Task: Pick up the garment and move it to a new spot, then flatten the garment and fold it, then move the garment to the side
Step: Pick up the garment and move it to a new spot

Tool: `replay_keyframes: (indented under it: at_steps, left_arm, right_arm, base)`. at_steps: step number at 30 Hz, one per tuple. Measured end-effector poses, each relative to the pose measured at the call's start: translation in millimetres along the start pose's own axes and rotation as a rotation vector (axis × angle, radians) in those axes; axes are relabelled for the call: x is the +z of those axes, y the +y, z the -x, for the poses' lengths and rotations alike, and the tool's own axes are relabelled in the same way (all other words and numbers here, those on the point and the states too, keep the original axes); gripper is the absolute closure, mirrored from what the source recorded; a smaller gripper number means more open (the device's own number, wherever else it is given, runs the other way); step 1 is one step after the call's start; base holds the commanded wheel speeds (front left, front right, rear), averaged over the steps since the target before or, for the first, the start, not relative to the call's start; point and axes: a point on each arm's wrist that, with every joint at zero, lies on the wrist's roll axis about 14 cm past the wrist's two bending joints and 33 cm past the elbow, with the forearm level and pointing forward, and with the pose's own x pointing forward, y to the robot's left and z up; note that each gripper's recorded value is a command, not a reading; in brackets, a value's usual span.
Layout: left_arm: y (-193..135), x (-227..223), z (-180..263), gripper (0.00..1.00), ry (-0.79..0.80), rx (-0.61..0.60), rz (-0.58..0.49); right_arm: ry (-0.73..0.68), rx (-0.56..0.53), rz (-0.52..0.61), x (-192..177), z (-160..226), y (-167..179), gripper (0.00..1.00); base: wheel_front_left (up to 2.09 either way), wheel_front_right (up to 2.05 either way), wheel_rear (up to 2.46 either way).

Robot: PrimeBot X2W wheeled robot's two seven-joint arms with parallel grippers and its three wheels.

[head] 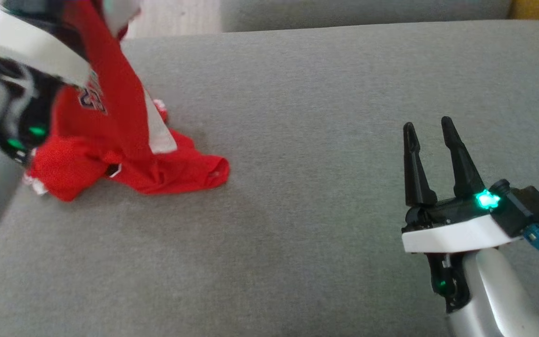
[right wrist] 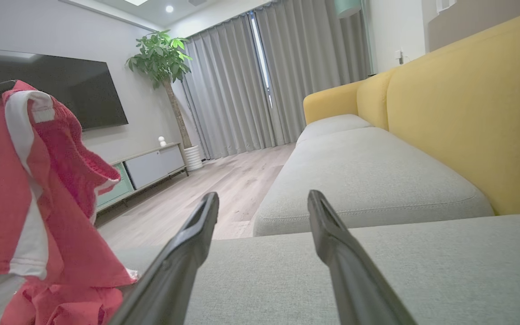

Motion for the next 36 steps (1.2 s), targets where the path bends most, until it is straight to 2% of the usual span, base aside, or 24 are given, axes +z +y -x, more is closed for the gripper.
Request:
replay_keyframes:
  at_steps: [8,11,12,15,19,21,24,26,29,31,32,33,34,36]
  left_arm:
    - [-106,-15,-31,1.0,-0.026,-0.21,0.153]
    - [-152,-25,-45,1.0,-0.014,-0.307,0.217]
    - [-152,-25,-45,1.0,-0.014,-0.307,0.217]
    - [-199,-30,-59,1.0,-0.016,-0.402,0.282]
    - [-259,-12,-76,1.0,-0.089,-0.516,0.398]
    - [-279,1,-83,1.0,-0.141,-0.544,0.48]
    - [-290,6,-93,1.0,-0.178,-0.54,0.578]
    - [-281,-4,-102,1.0,-0.167,-0.498,0.624]
    - [-252,-43,-107,1.0,-0.097,-0.391,0.668]
    - [-224,-86,-100,1.0,-0.019,-0.3,0.651]
    - [-209,-108,-94,0.62,0.023,-0.254,0.638]
    - [-192,-132,-86,0.03,0.07,-0.198,0.623]
    - [-173,-154,-77,0.0,0.113,-0.135,0.609]
    - [-137,-189,-54,0.0,0.177,-0.038,0.53]
  right_arm:
    - [-0.043,-0.072,-0.001,19,16,-21,0.0]
    - [-0.083,-0.101,-0.005,34,20,-31,0.0]
    - [-0.083,-0.101,-0.005,34,20,-31,0.0]
    - [-0.13,-0.144,0.004,52,25,-45,0.0]
    - [-0.158,-0.226,0.019,66,42,-69,0.0]
    - [-0.164,-0.268,0.03,70,52,-80,0.0]
    - [-0.173,-0.315,0.052,76,62,-93,0.0]
    - [-0.173,-0.336,0.06,77,64,-99,0.0]
    - [-0.17,-0.339,0.059,75,61,-102,0.0]
    - [-0.168,-0.331,0.053,72,58,-101,0.0]
    - [-0.165,-0.326,0.053,70,55,-100,0.0]
    - [-0.161,-0.318,0.053,68,52,-99,0.0]
    - [-0.158,-0.309,0.052,67,49,-97,0.0]
    - [-0.147,-0.288,0.051,61,42,-92,0.0]
  base:
    - [0.0,0.0,0.0]
    - [0.0,0.0,0.0]
    - [0.0,0.0,0.0]
    - [0.0,0.0,0.0]
    - [0.0,0.0,0.0]
    - [0.0,0.0,0.0]
    - [0.0,0.0,0.0]
    - [0.0,0.0,0.0]
    - [0.0,0.0,0.0]
    - [0.0,0.0,0.0]
    - [0.0,0.0,0.0]
    - [0.0,0.0,0.0]
    - [0.0,0.0,0.0]
    - [0.0,0.0,0.0]
